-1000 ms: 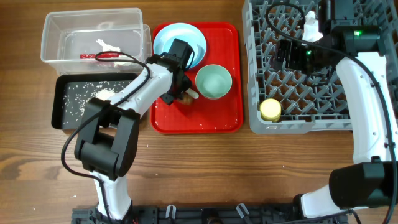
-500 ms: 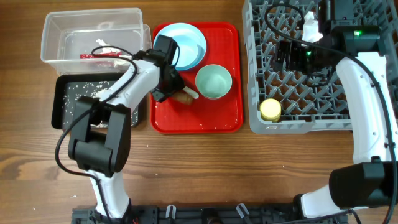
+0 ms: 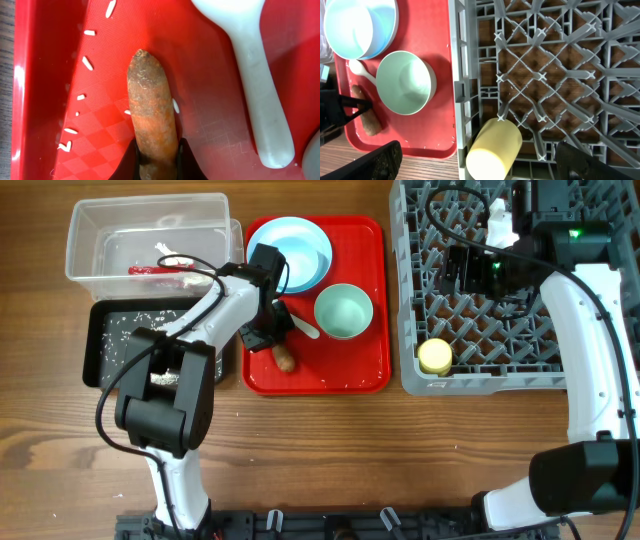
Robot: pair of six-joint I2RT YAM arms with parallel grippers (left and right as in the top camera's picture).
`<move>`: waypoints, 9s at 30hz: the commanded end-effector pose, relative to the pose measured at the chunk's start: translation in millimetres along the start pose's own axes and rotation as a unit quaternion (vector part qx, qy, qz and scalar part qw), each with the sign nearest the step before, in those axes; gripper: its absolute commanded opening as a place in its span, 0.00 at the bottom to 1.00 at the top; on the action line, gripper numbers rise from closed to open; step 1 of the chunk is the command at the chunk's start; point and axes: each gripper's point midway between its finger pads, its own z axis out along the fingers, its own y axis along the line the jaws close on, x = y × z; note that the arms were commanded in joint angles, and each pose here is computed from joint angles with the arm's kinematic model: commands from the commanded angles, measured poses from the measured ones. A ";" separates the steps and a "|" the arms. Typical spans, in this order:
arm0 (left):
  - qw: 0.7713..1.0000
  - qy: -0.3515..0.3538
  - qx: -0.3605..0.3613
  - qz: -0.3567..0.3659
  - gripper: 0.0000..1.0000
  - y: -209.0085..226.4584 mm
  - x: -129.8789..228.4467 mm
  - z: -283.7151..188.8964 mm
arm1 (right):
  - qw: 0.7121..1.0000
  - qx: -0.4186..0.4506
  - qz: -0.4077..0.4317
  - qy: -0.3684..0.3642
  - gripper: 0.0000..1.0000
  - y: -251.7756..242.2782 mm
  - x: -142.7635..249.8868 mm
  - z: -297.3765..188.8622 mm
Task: Sort waste into correct bins and load items into the dishwasher rack
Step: 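Grasp the carrot on the red tray with the left gripper, then carry the carrot with the left gripper into the black tray, release, then grasp the green bowl on the red tray with the right gripper, then place the green bowl upright in the back of the dish rack with the right gripper, then grasp the small blue bowl on the blue plate with the right gripper, then place the small blue bowl in the dish rack with the right gripper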
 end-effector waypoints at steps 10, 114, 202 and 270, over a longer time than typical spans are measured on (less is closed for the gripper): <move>0.994 -0.103 -0.008 -0.017 0.05 7.6 -45.2 -100.3 | 1.000 0.007 -0.011 -0.019 0.99 -1.3 -6.0 -10.1; 0.894 -0.288 0.136 -0.315 1.00 185.4 -97.3 -230.6 | 0.966 0.014 -0.258 0.000 0.04 117.7 -16.7 147.6; 0.894 -0.288 0.136 -0.315 1.00 185.4 -97.3 -230.6 | 0.942 -0.072 -0.181 -0.272 1.00 231.6 -105.8 112.2; 0.894 -0.288 0.136 -0.315 1.00 185.4 -97.3 -230.6 | 0.759 0.610 -0.182 -0.142 0.04 -64.6 -106.3 -38.7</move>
